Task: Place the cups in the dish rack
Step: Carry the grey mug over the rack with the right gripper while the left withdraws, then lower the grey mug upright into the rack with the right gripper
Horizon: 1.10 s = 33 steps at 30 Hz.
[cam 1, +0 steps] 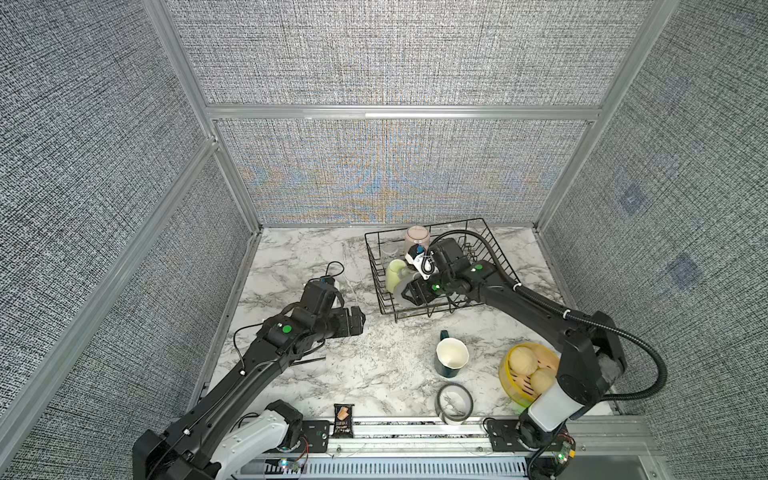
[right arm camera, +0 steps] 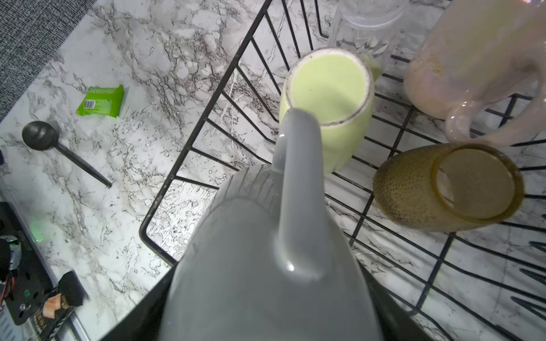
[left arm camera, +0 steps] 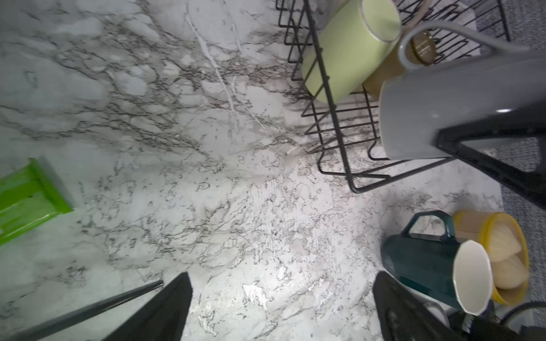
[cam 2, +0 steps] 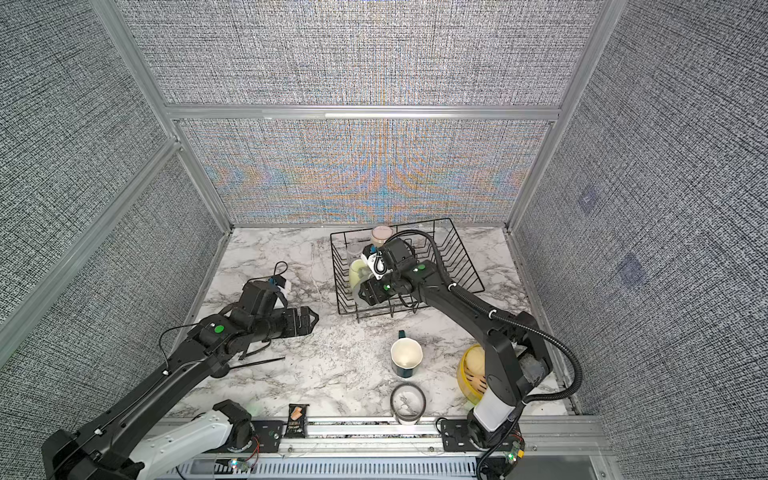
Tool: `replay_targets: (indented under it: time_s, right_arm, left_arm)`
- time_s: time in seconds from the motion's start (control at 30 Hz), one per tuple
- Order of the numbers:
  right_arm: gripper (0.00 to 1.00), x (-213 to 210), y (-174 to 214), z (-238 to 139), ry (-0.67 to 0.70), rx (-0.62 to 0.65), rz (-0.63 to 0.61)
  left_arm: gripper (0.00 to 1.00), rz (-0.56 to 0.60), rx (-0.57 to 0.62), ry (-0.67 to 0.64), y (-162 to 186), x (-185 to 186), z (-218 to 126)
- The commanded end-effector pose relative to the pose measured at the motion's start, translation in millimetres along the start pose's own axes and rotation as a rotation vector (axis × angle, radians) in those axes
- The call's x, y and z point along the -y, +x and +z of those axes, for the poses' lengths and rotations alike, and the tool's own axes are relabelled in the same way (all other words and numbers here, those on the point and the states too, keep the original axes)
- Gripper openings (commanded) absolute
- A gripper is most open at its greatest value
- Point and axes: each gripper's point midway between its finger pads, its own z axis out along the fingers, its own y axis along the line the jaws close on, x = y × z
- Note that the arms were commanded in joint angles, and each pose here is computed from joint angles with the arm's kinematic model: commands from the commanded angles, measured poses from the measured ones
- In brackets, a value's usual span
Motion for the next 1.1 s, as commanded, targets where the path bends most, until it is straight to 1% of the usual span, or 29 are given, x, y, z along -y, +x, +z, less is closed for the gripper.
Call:
replay_targets:
  time_s: [0.0,0.13,0.33,0.5,0.77,1.07]
  right_arm:
    - [0.63,-1,-2,-3,0.025,-0.001,-0.056]
    - [0.63,-4,-2,-4,0.017,-0.018,-0.121]
    - [0.63,-12,2,2,-0.032,-0.061,-0.253]
    - [0.63,-16,8,9,-0.029,-0.127,-0.346]
    - [0.63,-5,21,27,0.050,-0.247,-0.426]
    - [0.65,7,33,44,0.122,-0.349,-0.471]
  left_arm:
    - [0.96,-0.012,0.006,-0.063,2,-14,-1]
    - [0.96,-0.016,0.007,-0.068,2,-16,0]
    - [0.97,-0.023,0.008,-0.065,2,-17,0]
    - [0.97,-0.028,0.009,-0.073,4,-21,1]
    - [0.97,-0.044,0.004,-0.078,6,-26,6]
    - [0.97,-0.056,-0.010,-0.071,8,-27,11]
